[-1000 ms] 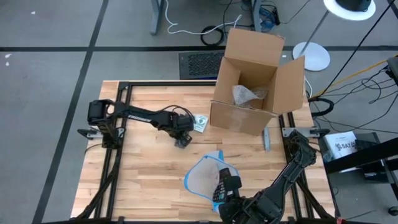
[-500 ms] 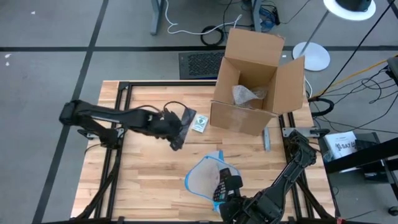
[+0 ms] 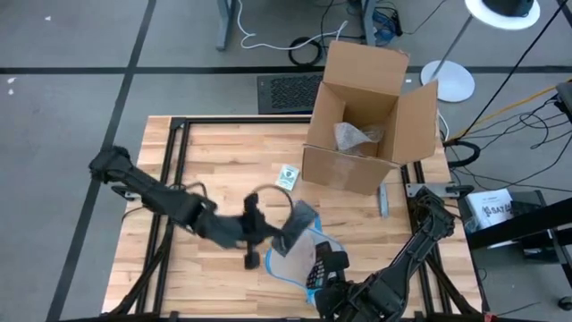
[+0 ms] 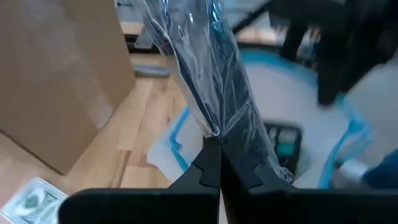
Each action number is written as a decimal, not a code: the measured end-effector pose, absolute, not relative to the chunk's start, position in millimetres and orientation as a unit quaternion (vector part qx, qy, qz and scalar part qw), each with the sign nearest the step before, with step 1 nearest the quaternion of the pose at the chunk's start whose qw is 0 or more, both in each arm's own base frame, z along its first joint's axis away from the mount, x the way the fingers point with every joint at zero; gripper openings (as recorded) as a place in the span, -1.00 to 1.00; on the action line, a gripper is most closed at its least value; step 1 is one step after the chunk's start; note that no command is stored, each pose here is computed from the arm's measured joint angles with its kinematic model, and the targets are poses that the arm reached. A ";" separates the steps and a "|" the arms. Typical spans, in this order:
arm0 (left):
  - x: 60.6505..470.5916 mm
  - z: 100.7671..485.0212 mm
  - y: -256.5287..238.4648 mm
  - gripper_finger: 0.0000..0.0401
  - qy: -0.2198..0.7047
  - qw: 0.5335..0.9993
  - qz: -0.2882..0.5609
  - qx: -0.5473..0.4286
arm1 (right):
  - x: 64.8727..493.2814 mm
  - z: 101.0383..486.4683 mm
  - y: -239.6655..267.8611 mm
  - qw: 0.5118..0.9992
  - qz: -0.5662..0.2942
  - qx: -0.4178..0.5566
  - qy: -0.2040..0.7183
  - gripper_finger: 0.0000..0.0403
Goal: Unpack boxes
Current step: Put the socks into the transparent zip bag, then put the game card into the transparent zip bag, then close the transparent zip bag
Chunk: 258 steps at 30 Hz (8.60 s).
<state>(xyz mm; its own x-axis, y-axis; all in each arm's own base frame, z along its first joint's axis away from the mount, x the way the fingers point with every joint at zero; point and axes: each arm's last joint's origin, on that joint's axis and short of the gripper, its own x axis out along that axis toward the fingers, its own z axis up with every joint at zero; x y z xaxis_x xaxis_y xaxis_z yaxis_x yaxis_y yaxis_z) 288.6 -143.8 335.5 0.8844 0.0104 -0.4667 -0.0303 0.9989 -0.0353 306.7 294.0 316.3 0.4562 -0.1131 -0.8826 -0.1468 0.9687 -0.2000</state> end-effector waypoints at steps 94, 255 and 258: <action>389.3 150.7 38.1 0.87 0.405 0.826 0.336 -0.199 | 209.8 340.7 331.2 0.843 -0.068 0.027 0.532 -1.00; 391.3 230.2 -80.2 -0.13 0.429 0.896 -0.051 -0.104 | 248.8 341.5 305.7 0.857 -0.066 -0.051 0.509 -1.00; 392.1 230.4 -76.9 -0.66 0.427 0.898 -0.051 -0.098 | 248.9 341.5 305.4 0.857 -0.067 -0.052 0.508 -1.00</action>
<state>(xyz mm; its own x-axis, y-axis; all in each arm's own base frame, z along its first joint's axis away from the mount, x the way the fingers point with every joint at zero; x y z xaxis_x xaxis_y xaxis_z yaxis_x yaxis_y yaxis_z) 392.1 -76.9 230.4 0.6310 -0.1743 -0.7559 0.0074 0.9757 -0.2188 248.9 305.4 341.5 0.4746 -0.1676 -0.8641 0.0623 0.9856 -0.1569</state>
